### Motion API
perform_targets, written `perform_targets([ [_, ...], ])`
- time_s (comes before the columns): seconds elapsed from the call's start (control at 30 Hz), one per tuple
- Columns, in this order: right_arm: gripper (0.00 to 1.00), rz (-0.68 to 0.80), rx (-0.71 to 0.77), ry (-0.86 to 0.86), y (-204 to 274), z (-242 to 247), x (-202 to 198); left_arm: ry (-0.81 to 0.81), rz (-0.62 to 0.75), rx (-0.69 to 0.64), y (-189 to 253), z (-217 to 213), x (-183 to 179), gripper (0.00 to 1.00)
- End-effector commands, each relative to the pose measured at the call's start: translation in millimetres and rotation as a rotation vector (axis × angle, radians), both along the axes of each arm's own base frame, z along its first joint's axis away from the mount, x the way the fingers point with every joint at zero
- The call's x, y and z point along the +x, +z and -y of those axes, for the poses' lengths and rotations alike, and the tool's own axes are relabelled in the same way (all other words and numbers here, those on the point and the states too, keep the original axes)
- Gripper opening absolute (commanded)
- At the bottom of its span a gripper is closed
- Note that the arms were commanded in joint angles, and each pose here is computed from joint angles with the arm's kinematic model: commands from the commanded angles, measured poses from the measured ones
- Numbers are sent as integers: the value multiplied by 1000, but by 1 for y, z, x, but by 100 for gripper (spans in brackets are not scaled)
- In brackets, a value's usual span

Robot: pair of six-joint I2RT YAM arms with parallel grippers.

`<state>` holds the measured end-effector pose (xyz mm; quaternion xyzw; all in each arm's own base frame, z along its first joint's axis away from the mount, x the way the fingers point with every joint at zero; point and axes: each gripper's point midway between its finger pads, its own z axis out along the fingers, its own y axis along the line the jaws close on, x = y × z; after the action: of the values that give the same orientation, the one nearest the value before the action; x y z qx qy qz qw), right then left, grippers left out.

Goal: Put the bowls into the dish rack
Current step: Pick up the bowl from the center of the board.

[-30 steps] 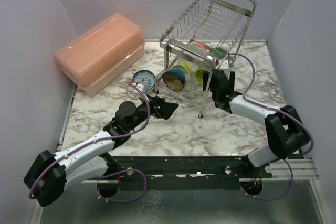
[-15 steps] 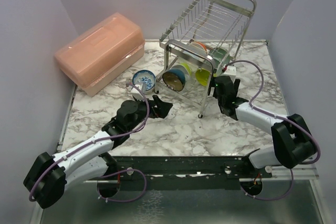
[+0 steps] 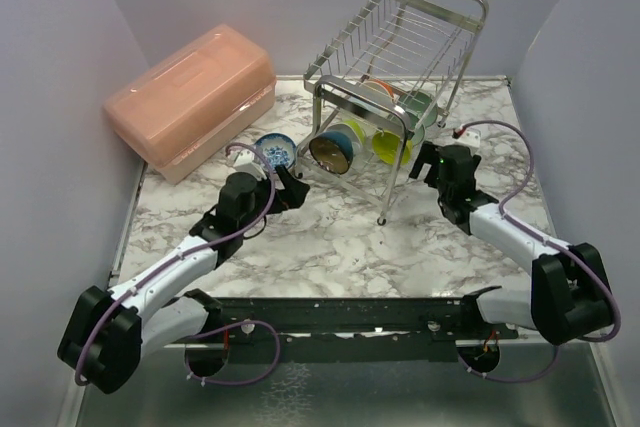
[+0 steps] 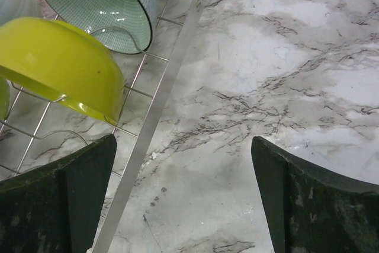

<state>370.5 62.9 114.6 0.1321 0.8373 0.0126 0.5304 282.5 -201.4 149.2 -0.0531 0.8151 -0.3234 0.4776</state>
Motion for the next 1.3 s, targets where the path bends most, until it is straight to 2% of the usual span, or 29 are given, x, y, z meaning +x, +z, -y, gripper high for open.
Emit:
perform_targets([
  [0.0, 100, -16, 75, 2, -1, 7, -12, 100, -54, 14, 4, -24, 17, 97],
  [0.13, 100, -21, 95, 4, 5, 12, -19, 208, -92, 27, 5, -53, 35, 95],
  [0.3, 100, -41, 110, 19, 9, 12, -30, 264, -156, 33, -4, -75, 62, 92],
  [0.47, 100, -72, 123, 24, 10, 13, -47, 281, -235, 91, -19, -90, 88, 77],
  [0.67, 100, -93, 138, 20, 8, 15, -66, 289, -234, 229, -30, -105, 116, 55],
  [0.8, 100, -105, 164, 11, 4, 15, -74, 267, -250, 316, -42, -109, 129, 50],
  [1.03, 100, -112, 179, 27, 5, 10, -74, 268, -230, 461, -50, -126, 138, 33],
  [1.17, 100, -105, 171, 32, 10, 10, -70, 289, -228, 494, -51, -132, 138, 32],
  [1.27, 100, -110, 169, 43, 10, 8, -68, 291, -235, 492, -54, -132, 139, 37],
])
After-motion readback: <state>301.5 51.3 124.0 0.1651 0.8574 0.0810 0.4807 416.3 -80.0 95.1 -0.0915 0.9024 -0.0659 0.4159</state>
